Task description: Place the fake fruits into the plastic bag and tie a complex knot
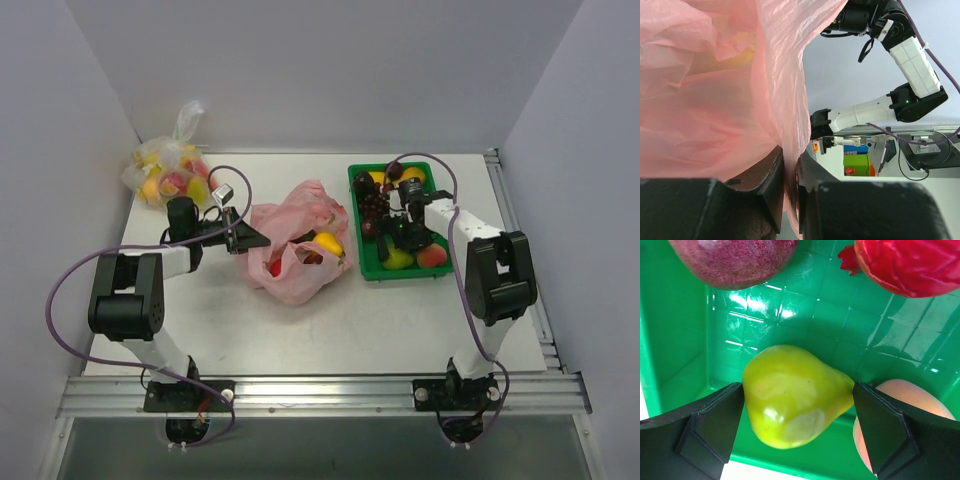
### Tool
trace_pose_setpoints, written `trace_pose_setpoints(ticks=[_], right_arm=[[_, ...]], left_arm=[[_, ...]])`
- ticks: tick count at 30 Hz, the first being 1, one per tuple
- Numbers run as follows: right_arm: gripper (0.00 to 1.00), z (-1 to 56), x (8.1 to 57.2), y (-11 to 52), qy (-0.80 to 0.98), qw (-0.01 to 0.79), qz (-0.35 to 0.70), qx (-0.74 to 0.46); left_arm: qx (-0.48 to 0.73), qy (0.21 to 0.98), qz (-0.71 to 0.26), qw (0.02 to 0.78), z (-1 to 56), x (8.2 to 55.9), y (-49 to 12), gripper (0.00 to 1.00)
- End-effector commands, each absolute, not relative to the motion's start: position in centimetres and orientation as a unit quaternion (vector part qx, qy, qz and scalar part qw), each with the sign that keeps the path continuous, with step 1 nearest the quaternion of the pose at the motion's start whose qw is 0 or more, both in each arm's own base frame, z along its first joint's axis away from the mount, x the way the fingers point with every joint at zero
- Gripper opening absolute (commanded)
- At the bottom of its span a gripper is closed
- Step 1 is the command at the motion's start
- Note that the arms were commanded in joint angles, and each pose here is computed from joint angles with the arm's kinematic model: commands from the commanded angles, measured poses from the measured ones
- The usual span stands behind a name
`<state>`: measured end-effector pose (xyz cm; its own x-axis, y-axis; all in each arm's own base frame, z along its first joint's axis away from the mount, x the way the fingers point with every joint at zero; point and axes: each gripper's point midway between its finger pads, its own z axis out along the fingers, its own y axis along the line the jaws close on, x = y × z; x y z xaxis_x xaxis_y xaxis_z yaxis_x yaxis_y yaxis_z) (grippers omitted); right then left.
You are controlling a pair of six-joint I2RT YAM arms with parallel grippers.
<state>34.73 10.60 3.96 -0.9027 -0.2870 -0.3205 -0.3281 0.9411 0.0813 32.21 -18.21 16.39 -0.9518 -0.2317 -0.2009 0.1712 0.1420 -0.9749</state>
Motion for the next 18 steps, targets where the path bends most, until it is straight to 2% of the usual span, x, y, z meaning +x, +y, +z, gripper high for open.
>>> trace_pose_setpoints(ticks=[1, 7, 9, 10, 11, 13, 14, 17, 18], right_arm=[[0.93, 3.8, 34.9, 11.0, 0.973, 0.148, 0.062, -0.168], [0.93, 3.3, 34.1, 11.0, 0.969, 0.141, 0.069, -0.190], [0.86, 3.4, 34.1, 11.3, 0.968, 0.142, 0.076, -0.191], [0.82, 3.6, 34.1, 11.3, 0.968, 0.144, 0.076, -0.190], [0.72, 4.0, 34.2, 11.4, 0.967, 0.149, 0.077, -0.193], [0.63, 5.4, 34.5, 11.4, 0.963, 0.167, 0.081, -0.196], [0.53, 6.0, 34.5, 11.5, 0.960, 0.173, 0.085, -0.204], [0.36, 8.7, 34.9, 11.7, 0.952, 0.201, 0.093, -0.213], [0.33, 9.2, 34.7, 11.9, 0.951, 0.201, 0.099, -0.214]], left_arm=[[0.018, 0.731, -0.657, 0.185, 17.6, 32.0, -18.0, 0.21], [0.017, 0.731, -0.657, 0.184, 17.6, 32.0, -18.1, 0.21], [0.017, 0.731, -0.657, 0.183, 17.6, 32.0, -18.1, 0.21], [0.018, 0.731, -0.657, 0.184, 17.6, 32.0, -18.1, 0.21], [0.019, 0.731, -0.657, 0.184, 17.7, 31.9, -18.1, 0.21], [0.019, 0.731, -0.657, 0.186, 17.8, 32.0, -18.1, 0.21], [0.020, 0.730, -0.657, 0.187, 17.9, 32.0, -18.1, 0.21], [0.023, 0.729, -0.658, 0.187, 18.1, 32.0, -18.1, 0.21], [0.023, 0.729, -0.658, 0.188, 18.1, 32.0, -18.0, 0.21]])
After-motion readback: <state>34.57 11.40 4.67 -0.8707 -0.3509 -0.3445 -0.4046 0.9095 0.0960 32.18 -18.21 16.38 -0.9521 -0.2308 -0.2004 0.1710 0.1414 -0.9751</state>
